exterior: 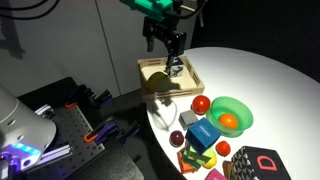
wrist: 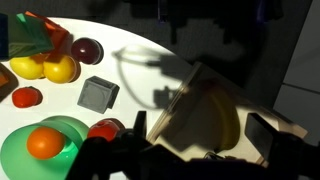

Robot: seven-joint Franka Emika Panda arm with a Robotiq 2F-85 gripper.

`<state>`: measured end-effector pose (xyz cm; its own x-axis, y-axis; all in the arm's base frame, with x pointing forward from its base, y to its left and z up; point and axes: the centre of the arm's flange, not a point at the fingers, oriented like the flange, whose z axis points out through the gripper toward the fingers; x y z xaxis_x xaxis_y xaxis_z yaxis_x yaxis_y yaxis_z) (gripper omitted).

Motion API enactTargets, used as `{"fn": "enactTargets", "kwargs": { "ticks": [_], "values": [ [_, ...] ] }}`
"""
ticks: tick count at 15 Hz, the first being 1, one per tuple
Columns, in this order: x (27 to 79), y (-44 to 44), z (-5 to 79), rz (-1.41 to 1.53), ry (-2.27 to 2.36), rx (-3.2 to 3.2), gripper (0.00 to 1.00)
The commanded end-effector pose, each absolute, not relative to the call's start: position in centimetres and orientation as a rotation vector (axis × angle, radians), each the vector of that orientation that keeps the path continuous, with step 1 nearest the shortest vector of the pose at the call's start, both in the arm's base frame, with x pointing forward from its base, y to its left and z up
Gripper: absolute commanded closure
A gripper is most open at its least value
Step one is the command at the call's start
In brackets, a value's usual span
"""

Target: Put the grey, blue and yellow blocks in the box.

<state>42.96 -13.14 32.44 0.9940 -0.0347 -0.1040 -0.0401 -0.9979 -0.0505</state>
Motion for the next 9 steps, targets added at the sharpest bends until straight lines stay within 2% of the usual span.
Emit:
{"fn": "enactTargets", "kwargs": {
  "ticks": [1,9],
  "values": [
    [43.9,-15.1,31.2,0.118,0.070,-3.096,0.00],
    [44.4,-16.4,30.1,0.058,0.125,-3.146,0.00]
  ]
}}
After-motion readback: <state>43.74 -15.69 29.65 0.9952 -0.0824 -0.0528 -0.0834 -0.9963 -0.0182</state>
